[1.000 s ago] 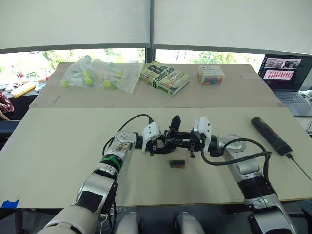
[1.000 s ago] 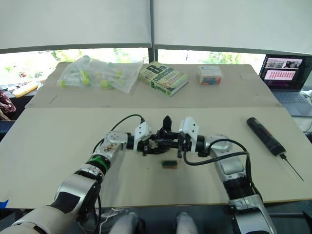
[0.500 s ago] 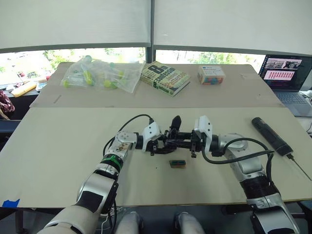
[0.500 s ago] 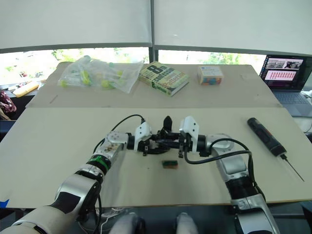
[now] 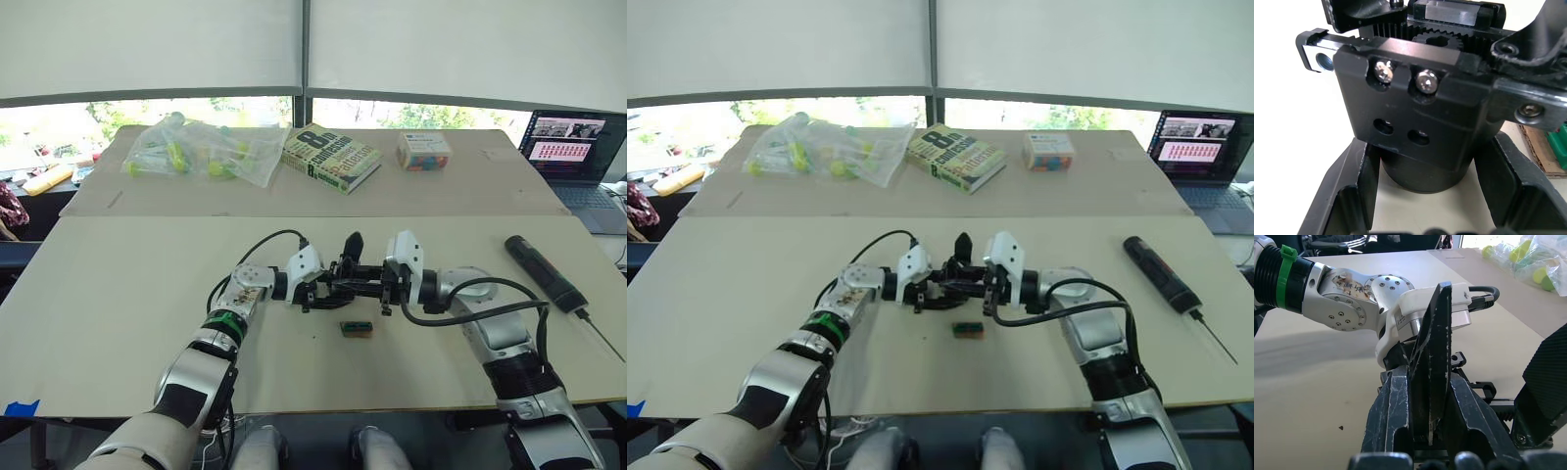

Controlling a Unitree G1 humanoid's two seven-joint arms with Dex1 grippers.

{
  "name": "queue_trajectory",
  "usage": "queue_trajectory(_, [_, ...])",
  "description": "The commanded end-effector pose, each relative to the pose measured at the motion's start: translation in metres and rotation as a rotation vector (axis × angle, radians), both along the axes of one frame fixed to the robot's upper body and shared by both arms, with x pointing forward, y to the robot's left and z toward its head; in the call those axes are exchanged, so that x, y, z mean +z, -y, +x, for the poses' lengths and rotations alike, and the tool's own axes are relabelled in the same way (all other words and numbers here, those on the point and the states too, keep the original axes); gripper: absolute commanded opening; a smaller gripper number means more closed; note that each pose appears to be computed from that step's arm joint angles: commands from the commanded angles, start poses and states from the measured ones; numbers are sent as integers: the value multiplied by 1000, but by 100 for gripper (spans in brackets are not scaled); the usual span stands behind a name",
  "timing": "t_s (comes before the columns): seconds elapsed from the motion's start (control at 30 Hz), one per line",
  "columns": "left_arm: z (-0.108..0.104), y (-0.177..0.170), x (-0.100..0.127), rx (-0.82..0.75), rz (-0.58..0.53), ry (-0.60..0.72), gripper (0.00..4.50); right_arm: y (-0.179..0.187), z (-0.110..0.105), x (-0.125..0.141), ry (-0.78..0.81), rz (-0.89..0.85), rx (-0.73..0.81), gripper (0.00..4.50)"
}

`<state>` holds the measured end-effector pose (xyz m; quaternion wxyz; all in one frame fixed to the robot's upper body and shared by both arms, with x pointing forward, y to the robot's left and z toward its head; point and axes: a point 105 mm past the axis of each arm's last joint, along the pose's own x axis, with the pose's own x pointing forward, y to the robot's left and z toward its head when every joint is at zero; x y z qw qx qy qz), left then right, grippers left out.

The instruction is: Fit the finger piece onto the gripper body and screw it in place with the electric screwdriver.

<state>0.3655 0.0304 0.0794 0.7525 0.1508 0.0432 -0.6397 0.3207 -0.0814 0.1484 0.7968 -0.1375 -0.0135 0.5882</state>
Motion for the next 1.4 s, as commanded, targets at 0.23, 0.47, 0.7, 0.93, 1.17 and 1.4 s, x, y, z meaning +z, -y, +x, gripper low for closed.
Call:
queue_trajectory(0.23, [-6,1,-10,-16,20,-30,229,10,13,-21,-62,-116,-102,41])
queue_trajectory(0.47, [-6,1,-10,-16,17,-32,229,12,10,-40,-265,-99,-158,41])
queue_trajectory(0.7, [-7,1,-12,-20,18,-36,229,20,16,-44,-263,-128,-183,41])
queue_trajectory(0.93, [-7,0,-13,-16,19,-38,229,17,15,-43,-203,-137,-158,41])
queue_trajectory(1.17, [-8,-1,-14,-15,22,-39,229,13,12,-41,-236,-145,-123,41])
queue_trajectory(1.4, [-8,-1,-14,-16,19,-40,229,18,9,-48,-341,-143,-135,41])
